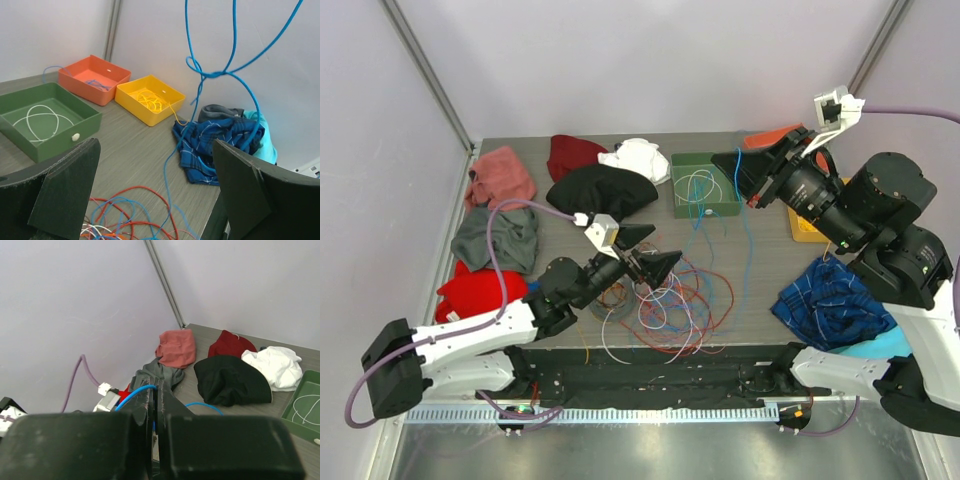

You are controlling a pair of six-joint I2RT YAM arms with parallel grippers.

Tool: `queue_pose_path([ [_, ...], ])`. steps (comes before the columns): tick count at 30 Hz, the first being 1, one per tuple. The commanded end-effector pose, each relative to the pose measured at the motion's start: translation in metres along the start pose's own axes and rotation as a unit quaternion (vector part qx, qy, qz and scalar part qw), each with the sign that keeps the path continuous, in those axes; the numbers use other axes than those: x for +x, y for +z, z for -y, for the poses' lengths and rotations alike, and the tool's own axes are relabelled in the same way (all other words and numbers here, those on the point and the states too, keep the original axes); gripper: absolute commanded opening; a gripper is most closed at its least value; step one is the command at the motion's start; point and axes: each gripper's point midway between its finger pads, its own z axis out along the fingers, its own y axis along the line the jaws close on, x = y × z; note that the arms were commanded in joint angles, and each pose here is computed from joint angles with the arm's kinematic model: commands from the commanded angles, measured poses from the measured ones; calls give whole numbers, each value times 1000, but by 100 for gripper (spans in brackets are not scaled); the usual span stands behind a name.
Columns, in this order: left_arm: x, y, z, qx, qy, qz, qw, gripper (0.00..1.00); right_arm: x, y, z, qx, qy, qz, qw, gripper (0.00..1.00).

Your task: Untangle the cables

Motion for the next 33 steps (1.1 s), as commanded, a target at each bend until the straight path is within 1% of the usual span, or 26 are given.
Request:
queue_pose_path([
  [1,-24,7,21,55,-24,71,996,100,-18,-10,-23,-49,15,17,999,1],
  [9,-14,21,33,92,-46,89,991,100,-22,-14,-30,-62,25,15,998,1],
  [19,12,53,29,89,-59,82,991,100,-17,-14,-35,-78,37,7,996,1],
  [23,12,65,33,96,-70,95,988,98,-14,-14,-40,-91,46,1,995,1],
  [26,14,71,42,119,-77,94,985,95,-11,-15,-42,-97,51,-4,994,1],
  [28,15,77,45,129,-79,92,984,80,-9,-14,-41,-95,52,-6,994,1],
  [29,16,79,46,131,-81,91,984,70,-10,-17,-40,-94,52,-3,994,1],
  [30,16,80,48,134,-81,91,983,46,-10,-18,-39,-92,50,-4,995,1],
  [31,16,79,47,133,-83,90,984,34,-11,-18,-37,-86,48,-1,995,1],
  [33,24,77,40,115,-84,71,987,0,-13,-21,-34,-79,44,3,996,1],
])
